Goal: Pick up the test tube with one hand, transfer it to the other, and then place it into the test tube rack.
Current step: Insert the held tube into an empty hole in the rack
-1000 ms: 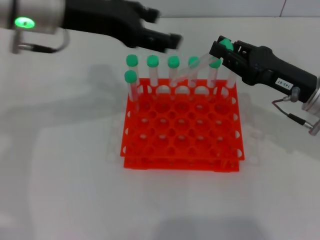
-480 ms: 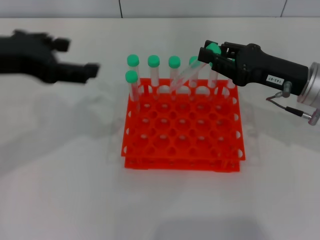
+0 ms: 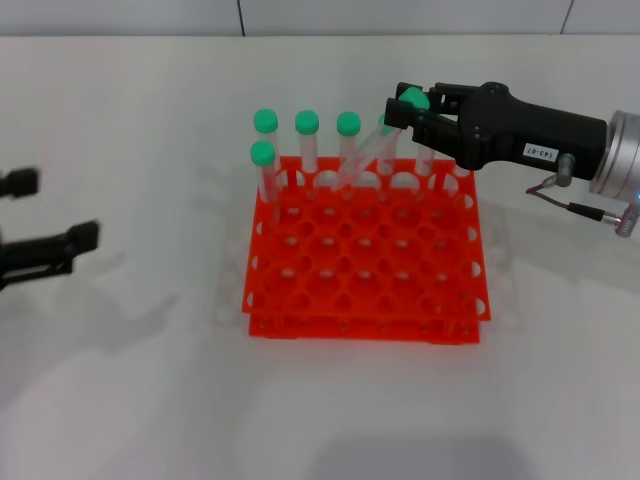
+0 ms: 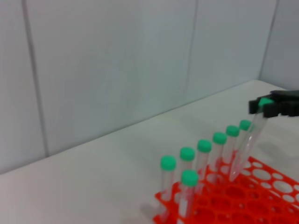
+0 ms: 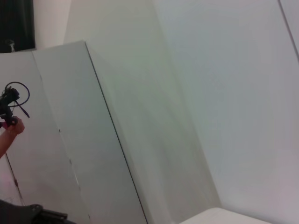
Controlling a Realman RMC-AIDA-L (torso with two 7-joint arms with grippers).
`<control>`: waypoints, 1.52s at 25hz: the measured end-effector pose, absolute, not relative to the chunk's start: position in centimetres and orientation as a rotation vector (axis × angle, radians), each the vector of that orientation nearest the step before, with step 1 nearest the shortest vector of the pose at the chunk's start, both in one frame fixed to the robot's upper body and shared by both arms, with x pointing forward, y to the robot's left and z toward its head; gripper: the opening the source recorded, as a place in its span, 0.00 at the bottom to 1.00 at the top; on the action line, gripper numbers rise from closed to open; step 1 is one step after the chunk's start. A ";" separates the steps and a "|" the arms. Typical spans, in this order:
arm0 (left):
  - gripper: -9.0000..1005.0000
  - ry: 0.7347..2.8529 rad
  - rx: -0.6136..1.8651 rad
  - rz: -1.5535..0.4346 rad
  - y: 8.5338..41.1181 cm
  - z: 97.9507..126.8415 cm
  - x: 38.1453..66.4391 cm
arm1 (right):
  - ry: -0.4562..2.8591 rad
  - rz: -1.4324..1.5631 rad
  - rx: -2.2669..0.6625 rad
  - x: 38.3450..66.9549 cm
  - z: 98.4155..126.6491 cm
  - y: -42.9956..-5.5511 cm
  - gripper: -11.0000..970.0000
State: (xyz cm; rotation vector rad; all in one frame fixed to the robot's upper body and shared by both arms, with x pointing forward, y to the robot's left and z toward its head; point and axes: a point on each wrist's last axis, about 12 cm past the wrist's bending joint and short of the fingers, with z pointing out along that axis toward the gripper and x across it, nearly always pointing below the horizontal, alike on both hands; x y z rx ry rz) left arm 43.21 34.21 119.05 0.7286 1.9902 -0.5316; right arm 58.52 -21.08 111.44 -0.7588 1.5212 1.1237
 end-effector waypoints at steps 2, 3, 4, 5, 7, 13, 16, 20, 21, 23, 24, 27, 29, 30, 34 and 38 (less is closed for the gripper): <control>0.89 1.978 0.707 -0.543 35.0 117.5 42.3 | 1.525 1.122 -0.763 58.5 111.5 -21.2 0.29; 0.89 1.973 0.701 -0.549 35.3 116.8 42.0 | 1.526 1.123 -0.764 58.6 111.5 -21.2 0.29; 0.89 1.962 0.695 -0.556 35.7 115.8 41.5 | 1.527 1.124 -0.766 58.6 111.5 -21.1 0.29; 0.89 1.948 0.689 -0.561 36.0 114.9 41.2 | 1.529 1.126 -0.771 58.6 111.6 -21.1 0.29; 0.89 1.919 0.670 -0.581 36.6 112.8 40.3 | 1.534 1.129 -0.792 58.8 111.9 -20.9 0.29; 0.89 1.823 0.574 -0.605 38.6 110.1 37.9 | 1.569 1.100 -0.885 59.6 113.5 -20.2 0.30; 0.89 1.814 0.541 -0.626 39.2 109.4 37.3 | 1.583 1.078 -0.930 60.1 114.5 -19.5 0.30; 0.89 1.817 0.523 -0.636 39.2 108.7 37.2 | 1.606 1.046 -0.984 60.7 115.5 -18.0 0.30; 0.89 1.817 0.523 -0.636 39.2 108.7 37.3 | 1.608 1.040 -1.001 60.9 115.8 -17.5 0.30; 0.89 1.820 0.521 -0.633 39.3 108.5 37.3 | 1.610 1.036 -1.034 61.2 116.3 -16.4 0.30; 0.89 1.823 0.523 -0.632 39.3 108.5 37.3 | 1.612 1.035 -1.049 61.3 116.6 -15.9 0.30; 0.89 1.825 0.536 -0.635 39.1 108.5 37.8 | 1.626 1.026 -1.094 61.7 117.0 -14.6 0.30; 0.89 1.825 0.541 -0.641 39.1 108.5 38.0 | 1.637 1.016 -1.116 61.9 117.2 -13.9 0.30; 0.89 1.824 0.544 -0.642 39.0 108.5 38.2 | 1.642 1.011 -1.125 62.0 117.3 -13.5 0.30; 0.89 1.823 0.543 -0.639 39.1 108.5 38.3 | 1.656 0.990 -1.156 62.3 117.5 -12.2 0.30; 0.89 1.825 0.538 -0.640 39.1 108.5 38.4 | 1.674 0.956 -1.176 62.6 117.5 -11.8 0.31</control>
